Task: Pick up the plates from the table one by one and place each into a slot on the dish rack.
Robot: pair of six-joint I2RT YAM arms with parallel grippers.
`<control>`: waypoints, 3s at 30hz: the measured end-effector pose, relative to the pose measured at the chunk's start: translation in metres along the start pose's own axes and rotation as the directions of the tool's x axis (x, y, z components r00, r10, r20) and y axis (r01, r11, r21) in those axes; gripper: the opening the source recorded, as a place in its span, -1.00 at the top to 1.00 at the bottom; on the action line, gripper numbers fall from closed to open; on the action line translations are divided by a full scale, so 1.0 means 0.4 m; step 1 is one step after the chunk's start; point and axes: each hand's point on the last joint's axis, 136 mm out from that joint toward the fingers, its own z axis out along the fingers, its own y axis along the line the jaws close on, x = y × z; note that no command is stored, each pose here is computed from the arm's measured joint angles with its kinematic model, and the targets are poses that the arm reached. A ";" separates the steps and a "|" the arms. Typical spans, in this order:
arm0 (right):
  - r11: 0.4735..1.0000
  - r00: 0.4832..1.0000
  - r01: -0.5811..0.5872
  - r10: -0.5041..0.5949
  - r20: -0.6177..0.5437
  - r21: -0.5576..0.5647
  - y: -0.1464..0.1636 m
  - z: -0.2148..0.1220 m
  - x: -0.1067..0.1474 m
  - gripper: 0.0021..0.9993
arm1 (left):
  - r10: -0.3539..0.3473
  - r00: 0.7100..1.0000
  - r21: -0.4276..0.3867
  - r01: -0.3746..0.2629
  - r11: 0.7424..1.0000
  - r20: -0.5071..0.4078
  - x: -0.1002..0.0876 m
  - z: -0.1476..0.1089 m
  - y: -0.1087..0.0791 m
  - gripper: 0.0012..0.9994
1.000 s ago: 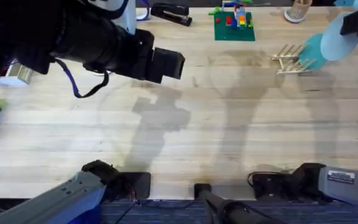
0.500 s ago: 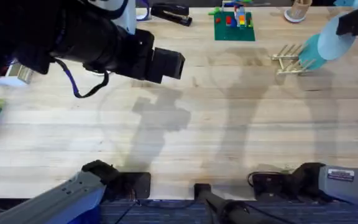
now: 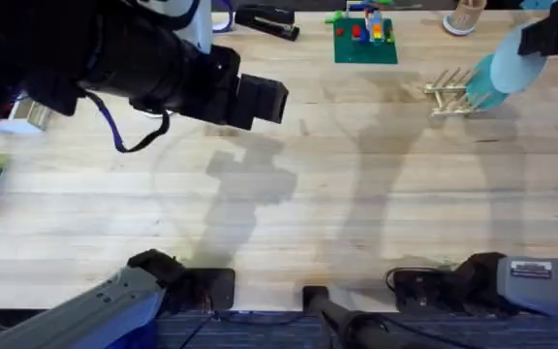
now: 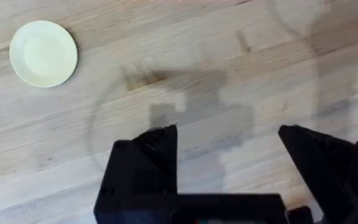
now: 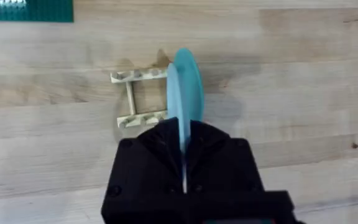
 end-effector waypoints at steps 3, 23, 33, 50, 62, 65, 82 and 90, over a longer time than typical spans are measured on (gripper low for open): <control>1.000 1.000 0.000 0.000 -0.004 -0.001 0.000 0.013 -0.001 0.94 | 0.000 1.000 0.000 0.000 1.000 0.000 0.000 0.000 0.000 -0.99; 1.000 1.000 0.000 0.000 0.005 0.001 -0.005 0.049 -0.016 0.94 | 0.000 1.000 0.000 0.000 1.000 0.000 0.000 0.000 0.000 -0.99; 1.000 1.000 0.000 0.000 -0.013 -0.024 0.006 0.084 -0.011 0.94 | 0.000 1.000 0.000 0.000 1.000 0.000 0.000 0.000 0.000 -0.99; 0.999 1.000 0.000 0.000 -0.005 -0.037 0.010 0.104 -0.019 0.94 | 0.000 1.000 0.000 0.000 1.000 0.000 0.000 0.000 0.000 -0.99; 0.998 0.997 -0.003 -0.001 -0.073 -0.058 0.020 0.169 0.013 0.94 | 0.000 1.000 0.000 0.000 1.000 0.000 0.000 0.000 0.000 -0.99; 0.998 0.997 -0.004 -0.001 -0.079 -0.060 0.021 0.173 0.017 0.94 | 0.000 1.000 0.000 0.000 1.000 0.000 0.000 0.000 0.000 -0.99; 0.998 0.997 -0.004 -0.002 -0.083 -0.064 0.023 0.172 0.019 0.66 | 0.000 1.000 0.000 0.000 1.000 0.000 0.000 0.000 0.000 -0.99; 0.998 0.996 -0.003 -0.002 -0.084 -0.065 0.024 0.172 0.020 0.62 | 0.000 1.000 0.000 0.000 1.000 0.000 0.000 0.000 0.000 -0.99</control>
